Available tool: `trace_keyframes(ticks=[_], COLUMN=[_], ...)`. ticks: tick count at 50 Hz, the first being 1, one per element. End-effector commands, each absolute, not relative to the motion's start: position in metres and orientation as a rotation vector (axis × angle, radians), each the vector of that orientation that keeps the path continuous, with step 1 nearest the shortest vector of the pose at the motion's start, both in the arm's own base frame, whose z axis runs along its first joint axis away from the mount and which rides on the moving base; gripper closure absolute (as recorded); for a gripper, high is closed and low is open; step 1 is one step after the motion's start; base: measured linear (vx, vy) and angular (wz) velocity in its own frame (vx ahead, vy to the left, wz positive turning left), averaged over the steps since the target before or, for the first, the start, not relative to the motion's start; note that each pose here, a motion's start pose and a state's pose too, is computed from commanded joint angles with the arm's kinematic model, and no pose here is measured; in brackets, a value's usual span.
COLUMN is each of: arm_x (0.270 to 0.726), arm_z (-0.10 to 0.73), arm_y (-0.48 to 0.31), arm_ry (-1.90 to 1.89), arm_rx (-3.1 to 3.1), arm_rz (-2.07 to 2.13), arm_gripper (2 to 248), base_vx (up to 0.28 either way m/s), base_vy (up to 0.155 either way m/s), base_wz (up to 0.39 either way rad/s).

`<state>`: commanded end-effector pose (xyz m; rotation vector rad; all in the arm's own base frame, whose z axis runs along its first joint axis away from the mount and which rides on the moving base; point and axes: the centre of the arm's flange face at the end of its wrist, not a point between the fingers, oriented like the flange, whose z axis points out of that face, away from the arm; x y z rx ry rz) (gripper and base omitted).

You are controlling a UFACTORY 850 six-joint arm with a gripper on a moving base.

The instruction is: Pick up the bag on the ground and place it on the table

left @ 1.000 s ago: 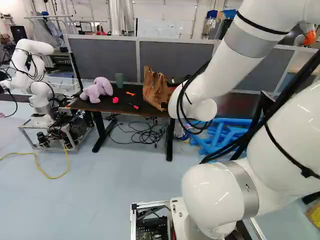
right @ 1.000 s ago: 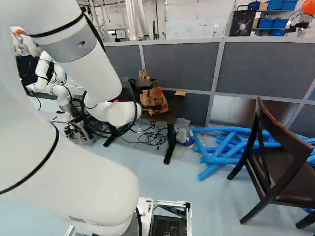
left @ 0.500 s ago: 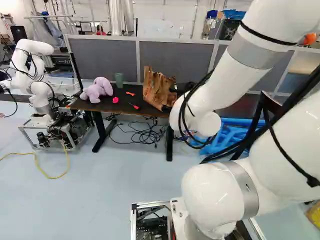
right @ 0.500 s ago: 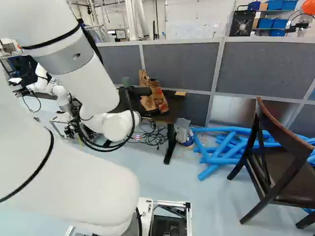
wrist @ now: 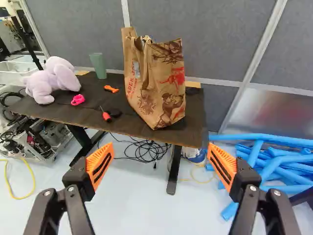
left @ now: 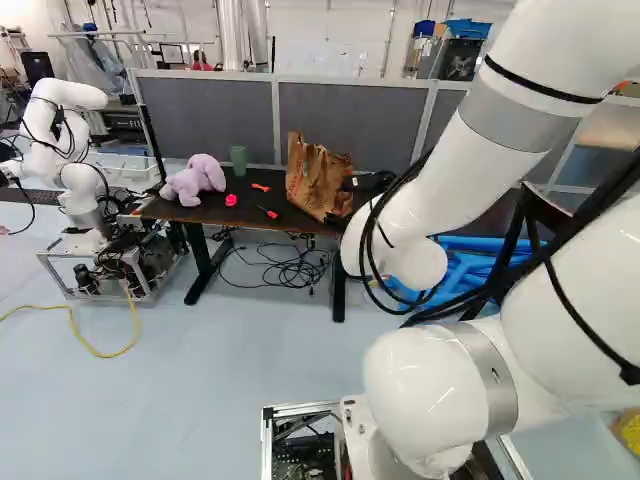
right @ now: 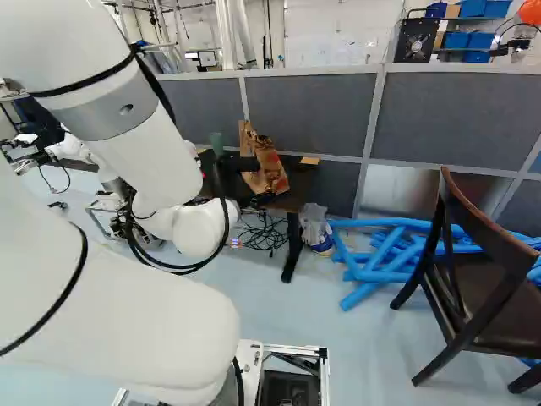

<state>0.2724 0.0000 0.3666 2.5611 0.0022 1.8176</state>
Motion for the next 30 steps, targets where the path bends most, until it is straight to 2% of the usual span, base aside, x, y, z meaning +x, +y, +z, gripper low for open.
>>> trace_keyframes(ticks=[30], arm_x=[0.2703], arm_z=[0.3656], arm_y=[0.0], arm_ry=[0.0], arm_rx=[2.558], arm_rz=[1.824], arm_gripper=[3], base_vx=[0.0], base_vy=[0.0], base_wz=[0.0])
